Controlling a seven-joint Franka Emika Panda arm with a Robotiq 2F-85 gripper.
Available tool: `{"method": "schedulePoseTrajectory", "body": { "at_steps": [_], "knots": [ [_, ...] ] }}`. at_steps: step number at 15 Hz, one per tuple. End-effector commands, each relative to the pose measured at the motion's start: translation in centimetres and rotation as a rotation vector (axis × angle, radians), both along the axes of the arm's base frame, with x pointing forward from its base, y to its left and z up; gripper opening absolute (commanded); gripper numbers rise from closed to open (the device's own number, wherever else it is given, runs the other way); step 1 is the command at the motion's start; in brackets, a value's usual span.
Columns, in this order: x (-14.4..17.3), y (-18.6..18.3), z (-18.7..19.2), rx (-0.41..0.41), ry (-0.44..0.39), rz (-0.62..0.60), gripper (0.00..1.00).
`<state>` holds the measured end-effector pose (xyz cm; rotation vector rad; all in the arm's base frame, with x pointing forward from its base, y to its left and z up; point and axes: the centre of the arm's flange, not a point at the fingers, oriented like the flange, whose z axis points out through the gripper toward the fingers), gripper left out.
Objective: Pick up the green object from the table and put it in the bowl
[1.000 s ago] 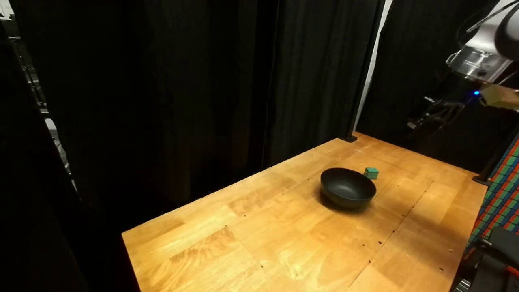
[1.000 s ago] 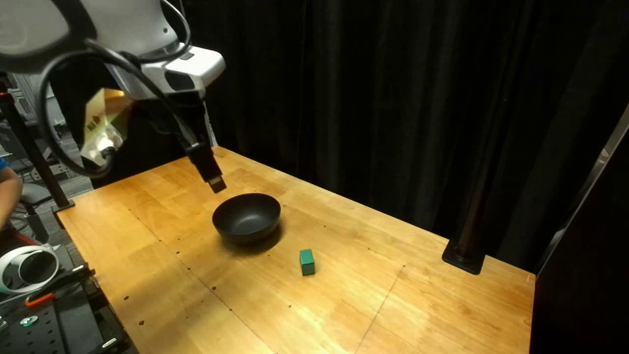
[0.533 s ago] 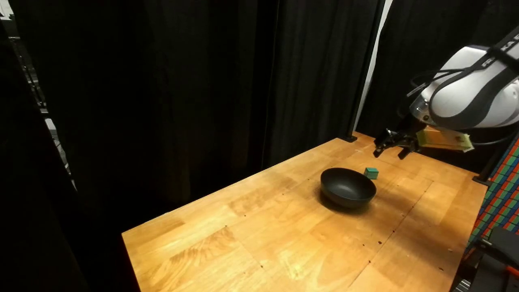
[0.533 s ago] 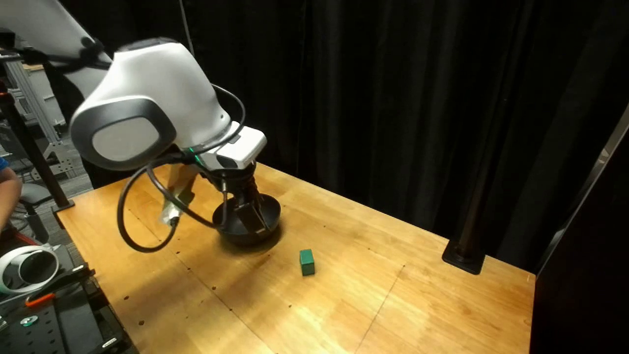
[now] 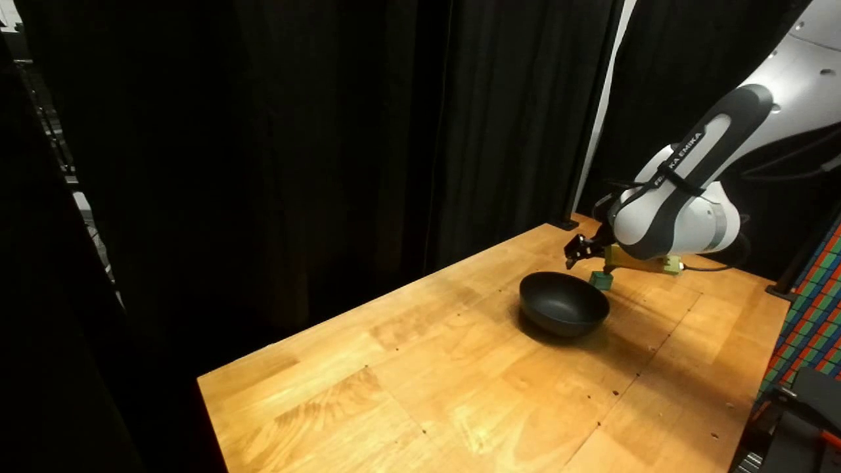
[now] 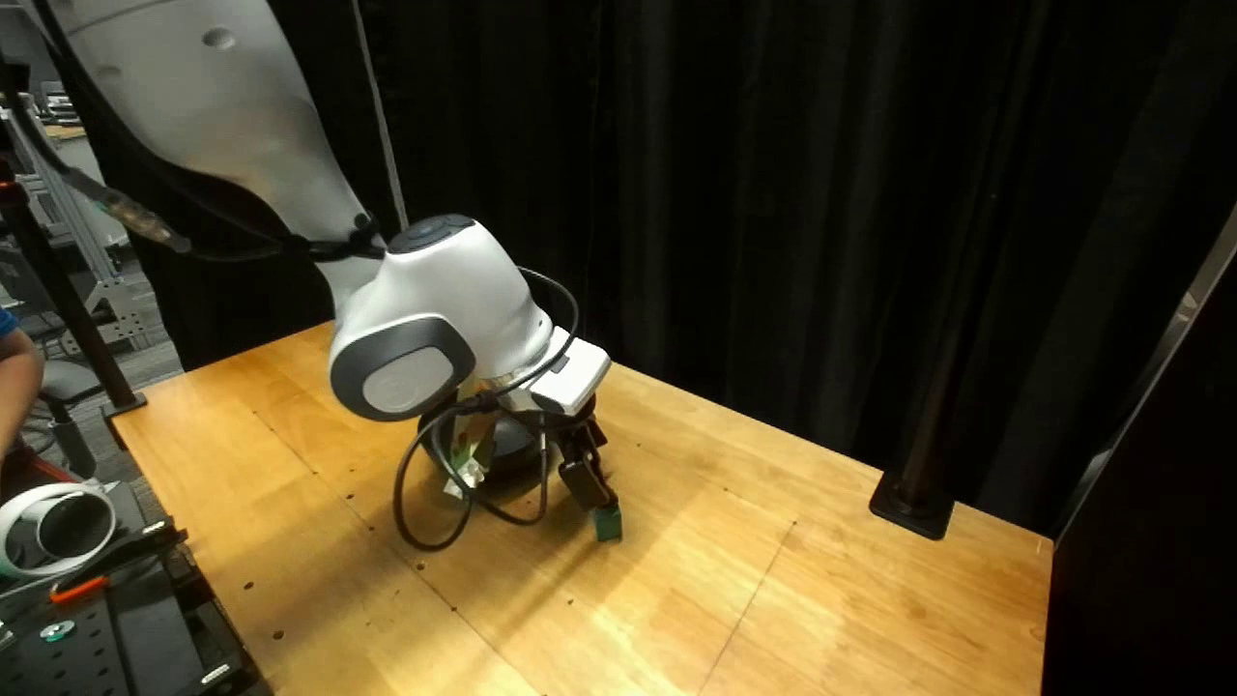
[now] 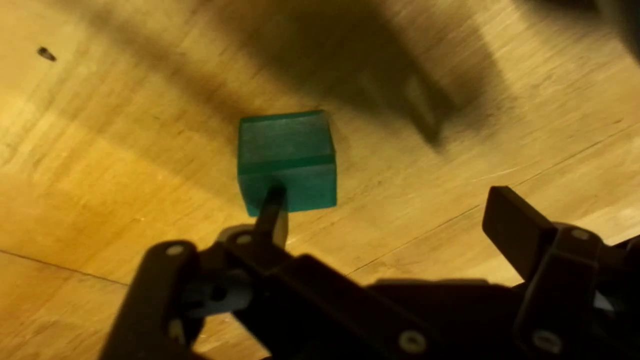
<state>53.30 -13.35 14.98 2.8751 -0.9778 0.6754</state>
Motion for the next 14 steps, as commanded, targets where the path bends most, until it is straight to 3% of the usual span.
{"method": "schedulePoseTrajectory", "body": {
  "at_steps": [1,14],
  "knots": [
    [3.1,-1.5,-1.4,-0.047,-0.049,-0.051,1.00],
    [2.7,-3.7,0.9,-0.101,0.008,-0.193,1.00]
  ]
}}
